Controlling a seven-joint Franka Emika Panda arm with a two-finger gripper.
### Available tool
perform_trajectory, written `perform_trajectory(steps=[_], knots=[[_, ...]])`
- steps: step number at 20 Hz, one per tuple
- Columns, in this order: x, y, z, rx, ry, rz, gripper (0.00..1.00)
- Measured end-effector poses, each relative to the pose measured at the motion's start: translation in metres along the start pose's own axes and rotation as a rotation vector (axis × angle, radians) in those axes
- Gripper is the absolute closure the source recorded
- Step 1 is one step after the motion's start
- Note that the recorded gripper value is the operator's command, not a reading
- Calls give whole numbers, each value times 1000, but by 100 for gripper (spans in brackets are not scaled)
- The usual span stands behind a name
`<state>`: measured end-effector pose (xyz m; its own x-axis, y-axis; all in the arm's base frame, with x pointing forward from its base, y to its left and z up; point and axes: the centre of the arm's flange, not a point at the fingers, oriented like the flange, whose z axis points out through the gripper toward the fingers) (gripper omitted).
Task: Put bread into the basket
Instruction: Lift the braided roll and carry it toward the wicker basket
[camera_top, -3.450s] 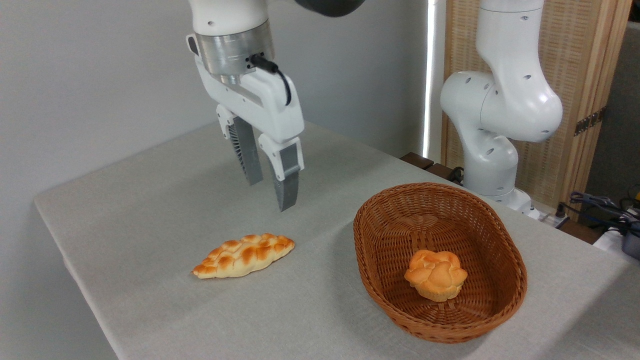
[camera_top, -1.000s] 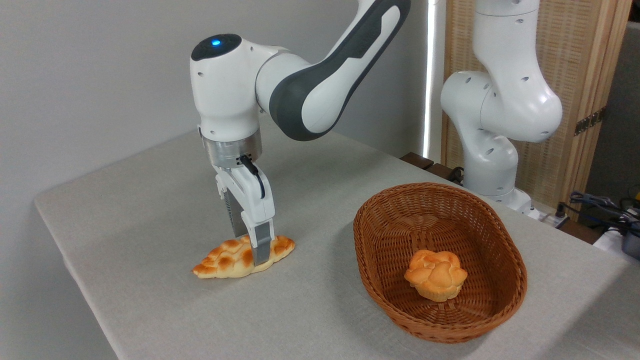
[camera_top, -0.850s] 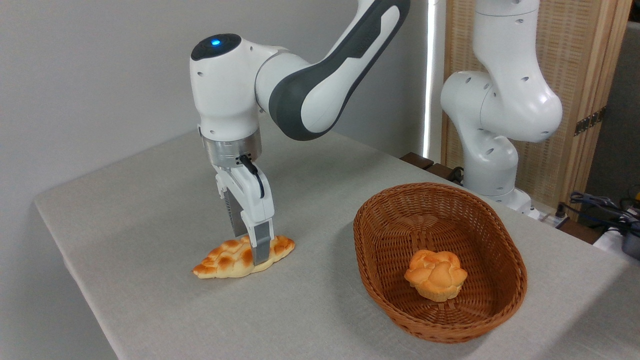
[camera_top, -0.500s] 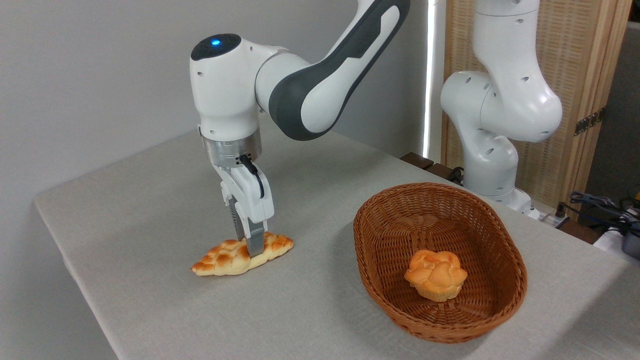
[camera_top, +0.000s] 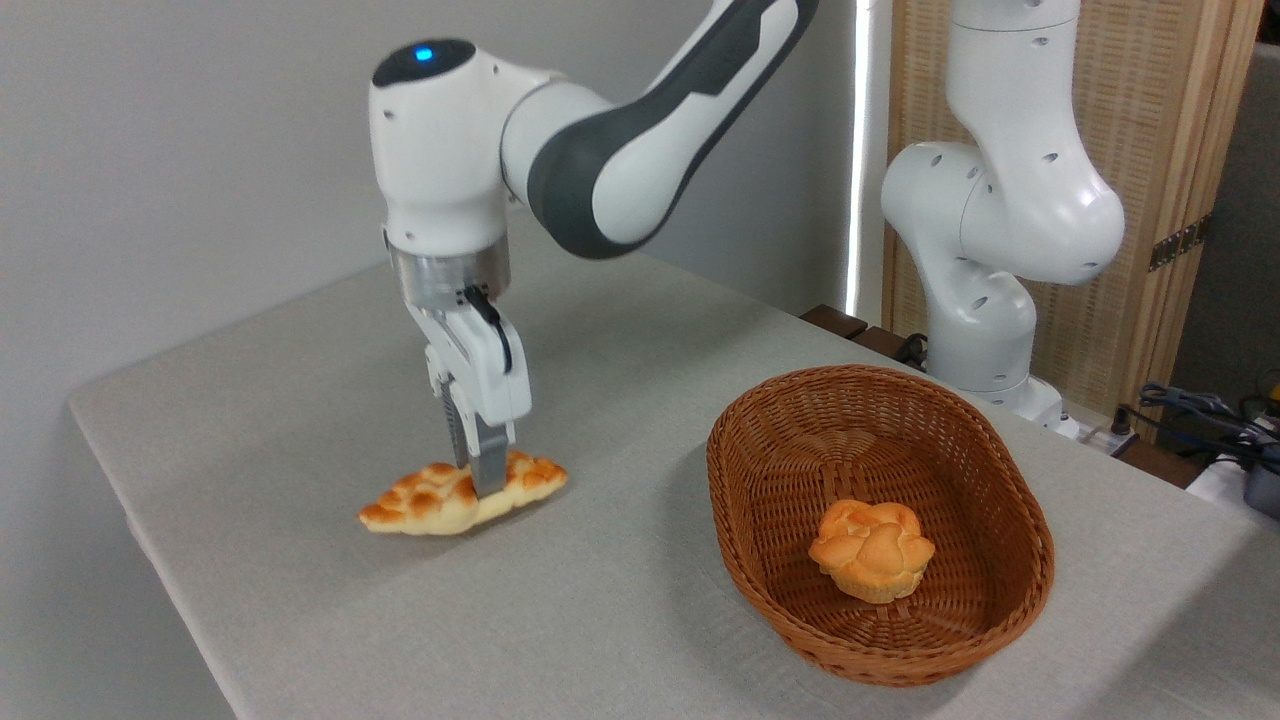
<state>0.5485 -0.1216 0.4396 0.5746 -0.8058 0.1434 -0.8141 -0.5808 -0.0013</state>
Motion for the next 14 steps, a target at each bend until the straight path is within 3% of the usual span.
perform_trajectory(steps=[4, 7, 10, 14], knots=[[0, 4, -43, -27, -30, 3, 100], [-16, 13, -75, -62, -74, -8, 100], [-51, 13, -104, -106, -113, -16, 100], [-120, -1, -140, -174, -123, 72, 100]])
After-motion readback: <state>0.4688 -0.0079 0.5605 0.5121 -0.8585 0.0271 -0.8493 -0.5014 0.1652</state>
